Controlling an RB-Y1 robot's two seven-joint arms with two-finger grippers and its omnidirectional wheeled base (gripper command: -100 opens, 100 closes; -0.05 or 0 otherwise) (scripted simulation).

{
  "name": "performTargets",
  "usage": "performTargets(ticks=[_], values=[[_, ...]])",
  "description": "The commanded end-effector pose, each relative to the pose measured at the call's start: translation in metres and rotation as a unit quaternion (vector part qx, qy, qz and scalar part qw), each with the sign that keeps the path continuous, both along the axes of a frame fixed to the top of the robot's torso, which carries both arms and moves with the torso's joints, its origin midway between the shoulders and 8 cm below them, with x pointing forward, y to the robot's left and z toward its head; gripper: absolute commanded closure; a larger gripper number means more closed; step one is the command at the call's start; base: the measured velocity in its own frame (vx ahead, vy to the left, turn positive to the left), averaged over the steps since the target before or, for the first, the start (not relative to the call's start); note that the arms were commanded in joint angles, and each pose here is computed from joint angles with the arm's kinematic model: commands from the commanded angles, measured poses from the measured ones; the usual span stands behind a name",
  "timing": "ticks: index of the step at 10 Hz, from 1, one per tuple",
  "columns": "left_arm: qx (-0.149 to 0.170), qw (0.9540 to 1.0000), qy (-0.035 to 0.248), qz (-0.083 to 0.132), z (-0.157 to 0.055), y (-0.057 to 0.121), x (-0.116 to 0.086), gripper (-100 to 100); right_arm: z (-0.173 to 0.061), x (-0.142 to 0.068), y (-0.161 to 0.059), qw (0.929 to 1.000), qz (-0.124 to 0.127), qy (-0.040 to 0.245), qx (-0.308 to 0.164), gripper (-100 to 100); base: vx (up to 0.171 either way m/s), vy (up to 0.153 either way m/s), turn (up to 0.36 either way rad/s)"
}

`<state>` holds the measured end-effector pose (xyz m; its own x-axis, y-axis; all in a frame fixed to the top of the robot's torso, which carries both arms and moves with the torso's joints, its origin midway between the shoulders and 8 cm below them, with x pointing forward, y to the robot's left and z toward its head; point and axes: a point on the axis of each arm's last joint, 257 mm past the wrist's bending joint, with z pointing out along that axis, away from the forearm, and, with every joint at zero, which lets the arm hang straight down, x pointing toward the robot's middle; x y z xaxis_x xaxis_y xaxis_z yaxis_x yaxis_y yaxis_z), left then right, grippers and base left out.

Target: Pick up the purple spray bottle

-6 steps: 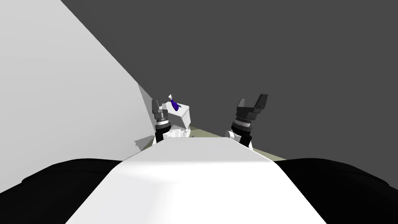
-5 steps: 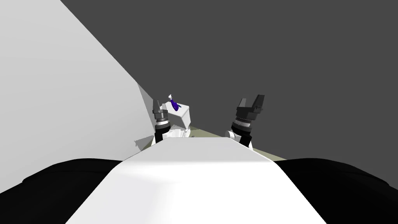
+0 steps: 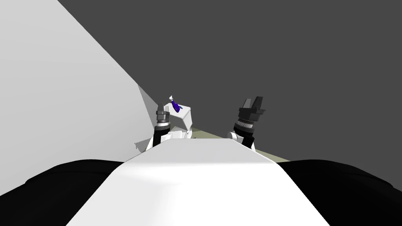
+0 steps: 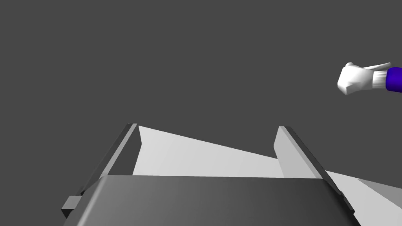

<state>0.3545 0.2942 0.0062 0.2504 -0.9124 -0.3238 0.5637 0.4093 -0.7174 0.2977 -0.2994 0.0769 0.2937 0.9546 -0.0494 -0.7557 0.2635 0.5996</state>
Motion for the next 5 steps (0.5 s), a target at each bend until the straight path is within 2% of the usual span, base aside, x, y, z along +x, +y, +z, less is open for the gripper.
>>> performTargets(ticks=[1,4,5], values=[[0.02,0.9995,0.027,-0.002,-0.01,0.003,0.004,-100,0.0,0.0,0.0,1.0,0.0,0.0,0.0,0,0.024,-0.01,-0.032],[0.057,0.9953,0.079,-0.003,-0.028,0.01,0.01,-100,0.0,0.0,0.0,1.0,0.0,0.0,0.0,0,0.028,-0.012,-0.024],[0.061,0.9949,0.08,-0.005,-0.028,0.009,0.01,-100,0.0,0.0,0.0,1.0,0.0,0.0,0.0,0,0.021,-0.005,-0.012]])
